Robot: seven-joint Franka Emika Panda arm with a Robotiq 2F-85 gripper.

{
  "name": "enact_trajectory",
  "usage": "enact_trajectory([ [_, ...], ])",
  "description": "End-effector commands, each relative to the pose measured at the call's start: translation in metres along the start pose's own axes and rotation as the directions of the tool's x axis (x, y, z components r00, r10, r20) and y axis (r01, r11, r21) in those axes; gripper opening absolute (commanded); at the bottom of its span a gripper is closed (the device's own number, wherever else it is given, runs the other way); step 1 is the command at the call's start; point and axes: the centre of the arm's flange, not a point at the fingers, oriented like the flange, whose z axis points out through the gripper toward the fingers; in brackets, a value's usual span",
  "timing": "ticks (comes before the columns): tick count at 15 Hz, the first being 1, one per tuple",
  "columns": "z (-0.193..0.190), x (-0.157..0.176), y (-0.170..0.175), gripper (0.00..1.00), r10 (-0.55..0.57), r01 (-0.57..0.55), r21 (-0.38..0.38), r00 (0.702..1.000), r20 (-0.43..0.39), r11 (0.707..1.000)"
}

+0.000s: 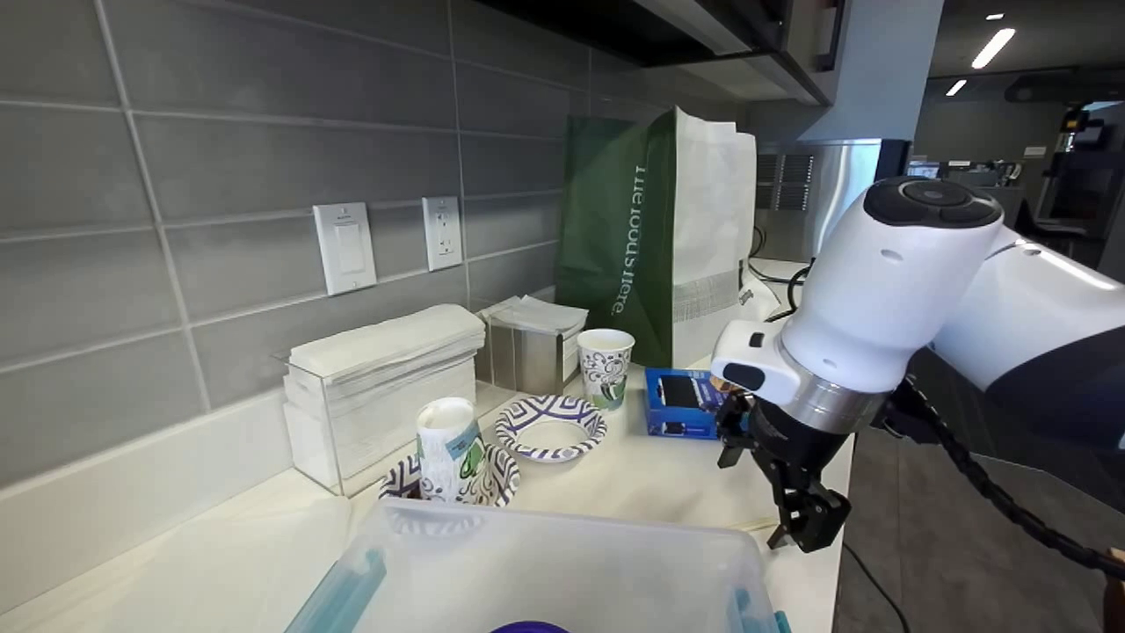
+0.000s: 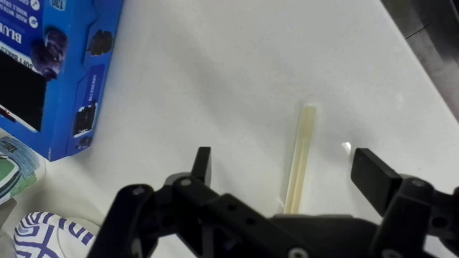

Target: Move the spoon slightly

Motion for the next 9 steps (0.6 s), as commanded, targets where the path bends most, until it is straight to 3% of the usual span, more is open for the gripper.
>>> enact_trajectory([
  [1, 0.026, 0.003, -0.005, 0.94, 0.018, -0.018, -0.013, 1.0, -0.012, 1.0],
  [2, 0.028, 0.004, -0.006, 0.74, 0.021, -0.021, -0.014, 1.0, -0.014, 1.0],
  [4, 0.031, 0.007, -0.006, 0.58, 0.027, -0.027, -0.02, 0.999, -0.019, 0.999],
  [7, 0.034, 0.012, -0.006, 0.48, 0.029, -0.03, -0.02, 0.999, -0.027, 0.999],
  [9, 0.036, 0.016, -0.007, 0.32, 0.026, -0.027, -0.019, 0.999, -0.03, 0.999],
])
